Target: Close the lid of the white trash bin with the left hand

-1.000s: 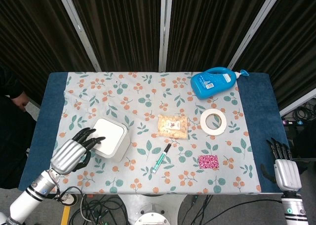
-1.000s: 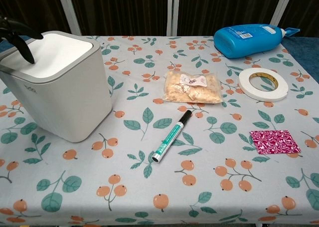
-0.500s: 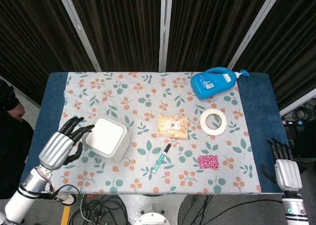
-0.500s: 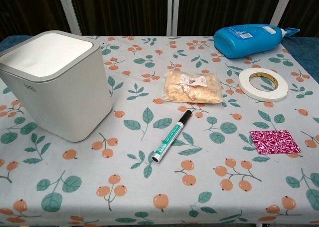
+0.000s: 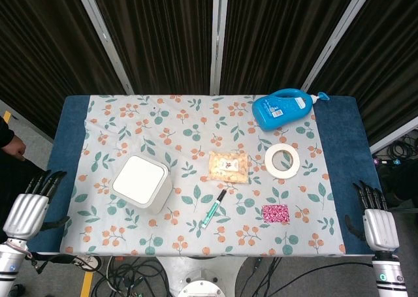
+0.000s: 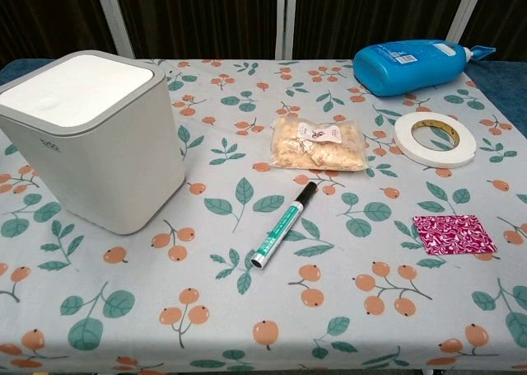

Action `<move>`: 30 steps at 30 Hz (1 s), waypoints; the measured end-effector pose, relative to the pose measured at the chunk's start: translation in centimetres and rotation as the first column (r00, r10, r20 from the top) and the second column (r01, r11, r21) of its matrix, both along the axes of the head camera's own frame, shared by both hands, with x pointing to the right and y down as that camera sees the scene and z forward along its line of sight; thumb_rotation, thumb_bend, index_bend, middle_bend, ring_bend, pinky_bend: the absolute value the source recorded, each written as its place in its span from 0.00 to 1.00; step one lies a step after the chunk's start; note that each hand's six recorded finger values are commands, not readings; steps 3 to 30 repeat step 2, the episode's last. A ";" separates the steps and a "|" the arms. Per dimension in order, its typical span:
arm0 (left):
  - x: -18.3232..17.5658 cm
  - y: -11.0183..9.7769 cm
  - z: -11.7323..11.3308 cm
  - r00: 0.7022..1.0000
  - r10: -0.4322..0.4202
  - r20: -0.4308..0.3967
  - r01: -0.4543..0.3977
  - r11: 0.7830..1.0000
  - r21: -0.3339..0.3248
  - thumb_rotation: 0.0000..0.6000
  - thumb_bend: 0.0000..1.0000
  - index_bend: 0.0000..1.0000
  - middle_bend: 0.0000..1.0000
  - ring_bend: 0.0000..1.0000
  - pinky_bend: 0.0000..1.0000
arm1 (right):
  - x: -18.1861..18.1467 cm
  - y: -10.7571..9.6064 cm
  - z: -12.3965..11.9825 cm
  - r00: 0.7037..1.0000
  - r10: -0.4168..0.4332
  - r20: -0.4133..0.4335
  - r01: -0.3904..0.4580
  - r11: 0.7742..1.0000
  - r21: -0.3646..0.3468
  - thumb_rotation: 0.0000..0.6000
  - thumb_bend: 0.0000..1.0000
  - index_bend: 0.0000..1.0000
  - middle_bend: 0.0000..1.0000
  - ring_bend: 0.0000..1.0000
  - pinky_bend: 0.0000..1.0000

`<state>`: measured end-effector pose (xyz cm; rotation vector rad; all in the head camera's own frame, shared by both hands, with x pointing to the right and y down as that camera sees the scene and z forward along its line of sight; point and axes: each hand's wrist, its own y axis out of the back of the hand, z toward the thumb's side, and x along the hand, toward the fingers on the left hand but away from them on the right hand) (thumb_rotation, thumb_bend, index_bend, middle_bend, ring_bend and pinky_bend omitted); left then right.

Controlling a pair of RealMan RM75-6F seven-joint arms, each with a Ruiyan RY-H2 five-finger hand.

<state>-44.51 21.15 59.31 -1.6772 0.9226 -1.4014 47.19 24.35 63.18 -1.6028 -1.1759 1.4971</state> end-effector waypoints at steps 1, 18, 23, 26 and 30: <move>-0.1 0.2 0.2 1.000 -0.001 0.003 0.001 1.000 -0.006 1.00 0.00 0.01 0.04 0.00 0.06 | -0.1 0.0 0.0 1.000 -0.002 0.001 0.002 1.000 0.000 1.00 0.32 0.00 0.00 0.00 0.00; -0.1 0.4 0.3 1.000 0.001 0.007 -0.001 1.000 -0.010 1.00 0.00 0.01 0.04 0.00 0.05 | -0.2 0.0 0.0 1.000 -0.004 0.001 0.004 1.000 0.001 1.00 0.32 0.00 0.00 0.00 0.00; -0.1 0.4 0.3 1.000 0.001 0.007 -0.001 1.000 -0.010 1.00 0.00 0.01 0.04 0.00 0.05 | -0.2 0.0 0.0 1.000 -0.004 0.001 0.004 1.000 0.001 1.00 0.32 0.00 0.00 0.00 0.00; -0.1 0.4 0.3 1.000 0.001 0.007 -0.001 1.000 -0.010 1.00 0.00 0.01 0.04 0.00 0.05 | -0.2 0.0 0.0 1.000 -0.004 0.001 0.004 1.000 0.001 1.00 0.32 0.00 0.00 0.00 0.00; -0.1 0.4 0.3 1.000 0.001 0.007 -0.001 1.000 -0.010 1.00 0.00 0.01 0.04 0.00 0.05 | -0.2 0.0 0.0 1.000 -0.004 0.001 0.004 1.000 0.001 1.00 0.32 0.00 0.00 0.00 0.00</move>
